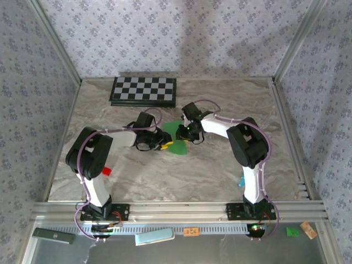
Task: Fold a paper plane with a square sheet of paper (pick it up from the middle)
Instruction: Third fold the triangle at the center of the table.
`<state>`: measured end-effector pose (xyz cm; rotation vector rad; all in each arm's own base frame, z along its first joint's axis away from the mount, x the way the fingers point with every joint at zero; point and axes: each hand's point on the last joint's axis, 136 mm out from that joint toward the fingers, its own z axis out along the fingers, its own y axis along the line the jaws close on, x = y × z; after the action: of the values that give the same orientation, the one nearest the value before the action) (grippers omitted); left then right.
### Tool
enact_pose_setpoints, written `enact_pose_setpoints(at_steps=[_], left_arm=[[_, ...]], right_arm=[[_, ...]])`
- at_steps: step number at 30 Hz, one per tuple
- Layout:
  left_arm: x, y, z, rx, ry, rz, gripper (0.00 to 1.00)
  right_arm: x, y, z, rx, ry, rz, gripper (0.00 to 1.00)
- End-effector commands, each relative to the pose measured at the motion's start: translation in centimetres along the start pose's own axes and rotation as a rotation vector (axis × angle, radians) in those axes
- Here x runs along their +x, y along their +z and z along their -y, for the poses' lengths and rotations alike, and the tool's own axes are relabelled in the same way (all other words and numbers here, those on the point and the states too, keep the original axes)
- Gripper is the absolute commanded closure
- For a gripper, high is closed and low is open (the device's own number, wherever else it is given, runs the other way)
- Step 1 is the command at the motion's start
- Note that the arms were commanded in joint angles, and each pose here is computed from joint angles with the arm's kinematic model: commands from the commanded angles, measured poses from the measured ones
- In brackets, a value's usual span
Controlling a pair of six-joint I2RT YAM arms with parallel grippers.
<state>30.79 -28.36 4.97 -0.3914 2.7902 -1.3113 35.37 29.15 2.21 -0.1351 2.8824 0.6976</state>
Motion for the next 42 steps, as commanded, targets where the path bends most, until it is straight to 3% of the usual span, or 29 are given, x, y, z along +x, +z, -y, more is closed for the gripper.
enact_pose_setpoints(at_steps=[1,16,25,28,31,38,42], left_arm=[[-0.2,-0.4,1.2,0.076,0.013,-0.007,0.72],[-1.6,0.4,-0.6,0.046,-0.052,-0.006,0.78],[-1.8,0.6,-1.3,0.055,-0.108,-0.006,0.94],[-2.0,0.3,-1.1,0.069,-0.118,0.001,1.0],[-2.1,0.0,-0.6,0.078,-0.118,0.007,1.0],[-2.3,-0.4,0.2,0.089,-0.136,0.008,1.0],[-2.3,-0.6,0.6,0.099,-0.145,0.008,1.0]], right_arm=[[3.6,2.8,4.5,0.129,0.072,-0.117,0.7],[3.2,2.4,4.0,0.091,0.075,-0.099,0.69],[-0.2,-0.5,1.5,0.009,-0.014,0.036,0.64],[-1.7,-2.7,0.2,-0.024,-0.084,0.125,0.56],[-2.8,-4.8,-1.0,-0.042,-0.169,0.226,0.43],[-2.5,-9.1,-1.5,0.054,-0.416,0.482,0.11],[-1.5,-9.9,-2.5,0.048,-0.592,0.565,0.08]])
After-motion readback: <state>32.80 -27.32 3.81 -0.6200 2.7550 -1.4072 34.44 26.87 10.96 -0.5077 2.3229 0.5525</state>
